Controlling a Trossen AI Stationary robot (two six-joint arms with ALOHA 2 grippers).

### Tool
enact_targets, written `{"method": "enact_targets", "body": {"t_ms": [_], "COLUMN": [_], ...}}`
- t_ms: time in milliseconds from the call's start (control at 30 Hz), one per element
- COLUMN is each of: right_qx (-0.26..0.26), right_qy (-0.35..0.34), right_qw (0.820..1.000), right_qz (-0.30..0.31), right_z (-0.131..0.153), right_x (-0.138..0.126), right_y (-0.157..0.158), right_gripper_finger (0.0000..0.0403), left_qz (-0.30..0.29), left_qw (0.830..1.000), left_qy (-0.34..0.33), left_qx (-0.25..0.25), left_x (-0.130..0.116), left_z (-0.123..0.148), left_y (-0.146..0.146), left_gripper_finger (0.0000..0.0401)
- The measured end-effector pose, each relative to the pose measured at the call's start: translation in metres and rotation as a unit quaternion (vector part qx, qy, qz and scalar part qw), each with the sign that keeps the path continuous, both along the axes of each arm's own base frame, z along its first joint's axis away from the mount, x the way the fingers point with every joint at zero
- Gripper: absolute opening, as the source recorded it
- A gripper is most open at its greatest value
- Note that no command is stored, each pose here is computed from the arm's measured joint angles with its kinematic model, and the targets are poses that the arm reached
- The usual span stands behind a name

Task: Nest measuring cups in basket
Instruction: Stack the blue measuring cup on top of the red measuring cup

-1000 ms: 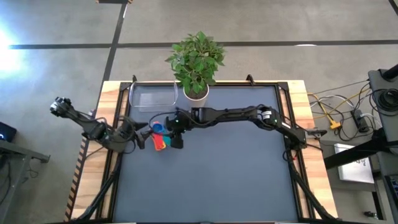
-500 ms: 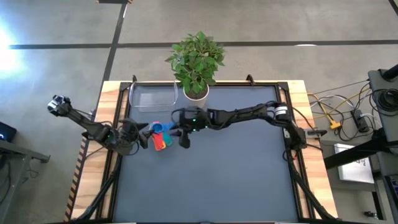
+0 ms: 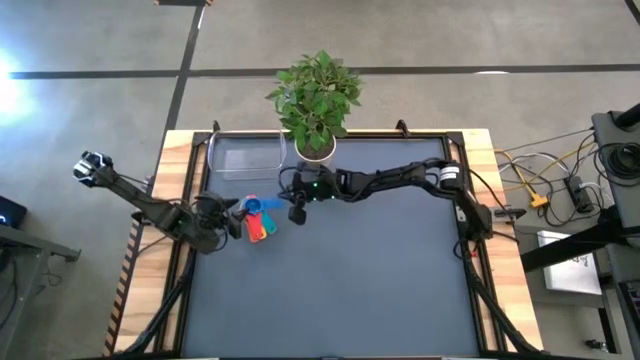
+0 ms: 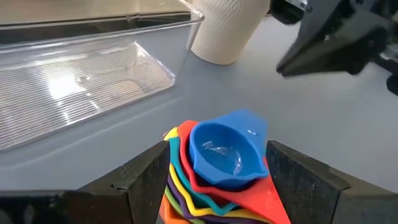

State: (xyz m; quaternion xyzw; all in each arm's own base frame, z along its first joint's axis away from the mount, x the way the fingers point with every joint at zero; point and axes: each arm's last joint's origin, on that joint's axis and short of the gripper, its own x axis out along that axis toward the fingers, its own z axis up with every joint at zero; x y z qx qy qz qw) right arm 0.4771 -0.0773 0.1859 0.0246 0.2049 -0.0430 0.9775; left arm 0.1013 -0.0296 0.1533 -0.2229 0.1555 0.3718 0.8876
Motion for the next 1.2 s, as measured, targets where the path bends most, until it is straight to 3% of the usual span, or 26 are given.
{"method": "enact_targets", "body": {"t_ms": [467,1200], "right_qx": [-0.012,-0.038], "right_qy": [-0.012,-0.017], "right_qw": [1.0,0.999], "right_qz": [-0.008,0.005], "right_z": [-0.007,-0.006], "right_x": [0.002,0.002], "right_y": [-0.015,-0.016], "right_gripper_finger": [0.0008,0.0008], "left_qz": [0.028,0.02], "left_qw": [0.999,0.997], "left_qy": [0.034,0.046], "left_qx": [-0.03,-0.058], "left_x": [-0.005,-0.006], "left_z": [-0.017,-0.018], "left_y": [0.002,0.001], "left_gripper_finger": [0.0249,0.0249]}}
